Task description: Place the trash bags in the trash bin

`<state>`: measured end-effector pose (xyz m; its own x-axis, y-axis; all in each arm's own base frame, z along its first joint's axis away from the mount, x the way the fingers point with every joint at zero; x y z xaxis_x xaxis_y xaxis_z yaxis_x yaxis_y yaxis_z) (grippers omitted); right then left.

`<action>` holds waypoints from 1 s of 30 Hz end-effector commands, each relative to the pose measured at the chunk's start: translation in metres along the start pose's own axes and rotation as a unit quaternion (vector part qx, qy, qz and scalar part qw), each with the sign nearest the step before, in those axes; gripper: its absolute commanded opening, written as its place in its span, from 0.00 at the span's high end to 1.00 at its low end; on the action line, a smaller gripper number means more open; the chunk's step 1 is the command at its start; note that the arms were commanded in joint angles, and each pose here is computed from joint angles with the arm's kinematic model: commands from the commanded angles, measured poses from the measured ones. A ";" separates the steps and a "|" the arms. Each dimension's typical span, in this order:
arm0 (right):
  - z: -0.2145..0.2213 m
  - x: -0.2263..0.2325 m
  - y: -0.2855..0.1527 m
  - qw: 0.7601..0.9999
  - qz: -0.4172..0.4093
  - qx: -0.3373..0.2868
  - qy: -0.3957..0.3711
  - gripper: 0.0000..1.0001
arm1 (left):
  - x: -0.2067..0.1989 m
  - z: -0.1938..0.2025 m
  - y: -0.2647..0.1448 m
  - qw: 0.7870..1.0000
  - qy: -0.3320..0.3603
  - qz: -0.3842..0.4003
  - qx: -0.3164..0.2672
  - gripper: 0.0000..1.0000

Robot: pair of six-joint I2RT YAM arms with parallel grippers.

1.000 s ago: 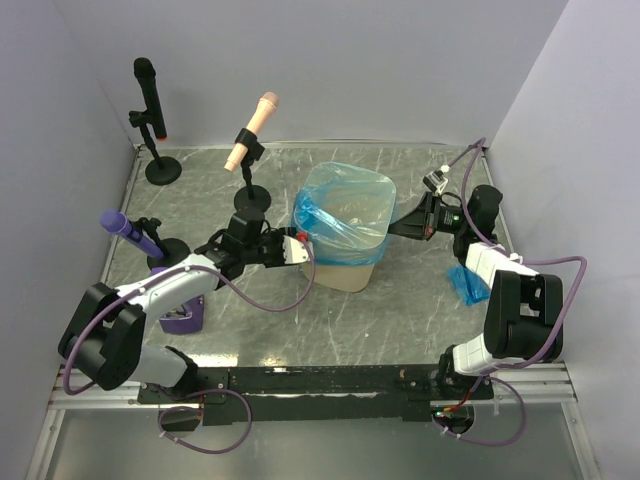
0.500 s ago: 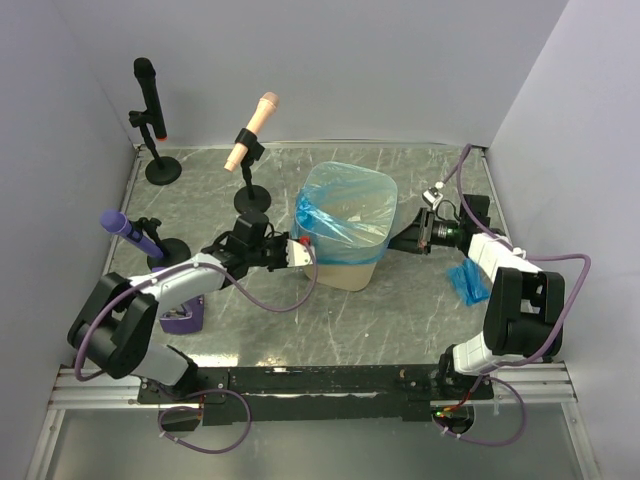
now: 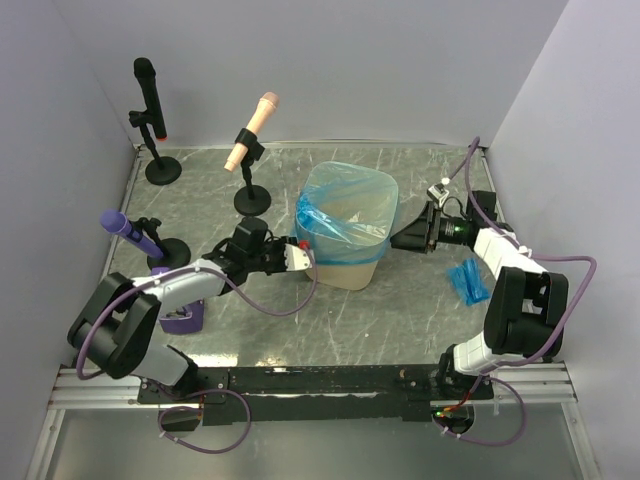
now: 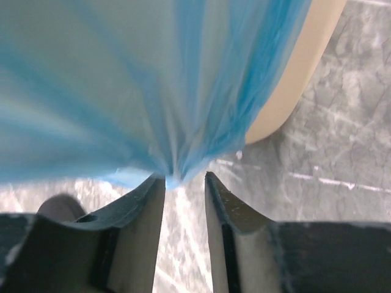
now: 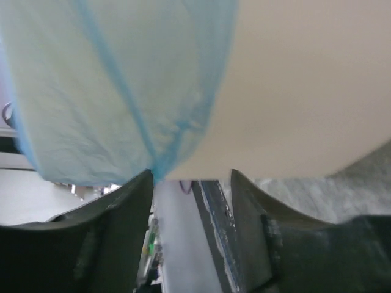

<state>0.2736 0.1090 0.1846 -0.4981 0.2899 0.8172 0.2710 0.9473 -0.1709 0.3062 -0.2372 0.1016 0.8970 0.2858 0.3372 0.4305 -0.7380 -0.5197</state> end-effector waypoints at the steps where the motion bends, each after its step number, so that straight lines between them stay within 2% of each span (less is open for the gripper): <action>1: -0.031 0.024 -0.005 0.997 -0.051 -0.023 -0.056 0.37 | 0.004 -0.006 -0.018 1.000 0.009 -0.026 0.003 0.61; 9: -0.051 0.015 -0.001 0.995 -0.063 -0.071 -0.025 0.38 | -0.003 -0.003 -0.034 0.999 0.011 -0.021 0.022 0.61; 14: -0.059 0.007 0.002 0.995 -0.060 -0.076 -0.018 0.45 | 0.002 -0.007 -0.040 0.999 0.013 -0.034 0.024 0.61; 20: -0.061 0.026 0.007 0.993 -0.090 -0.055 -0.043 0.51 | 0.008 -0.010 -0.044 0.998 0.006 -0.049 0.032 0.61; 23: -0.052 0.030 0.014 0.993 -0.093 -0.050 -0.045 0.65 | 0.009 -0.010 -0.046 0.998 0.007 -0.052 0.034 0.61; 28: -0.036 0.013 0.016 0.996 -0.071 -0.060 -0.005 1.00 | 0.012 -0.010 -0.048 0.998 0.006 -0.060 0.035 0.61; 30: -0.031 -0.004 0.014 0.996 -0.043 -0.068 0.031 1.00 | 0.012 -0.011 -0.049 0.997 0.004 -0.062 0.036 0.61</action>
<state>0.3033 0.1238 0.2096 -0.4994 0.1301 0.8566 0.2711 0.9625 0.0118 0.2913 -0.2028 0.1189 0.8597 0.3393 0.3818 0.5081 -0.6442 -0.5717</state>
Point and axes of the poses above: each gripper's point midway between its finger pads, its own y axis out along the fingers, its own x axis along the line the jaws close on, z = x × y, the point moved 2 cm from there along -y, back along the fingers, and after that the axes turned 13 degrees about -y, right-handed, at the moved point
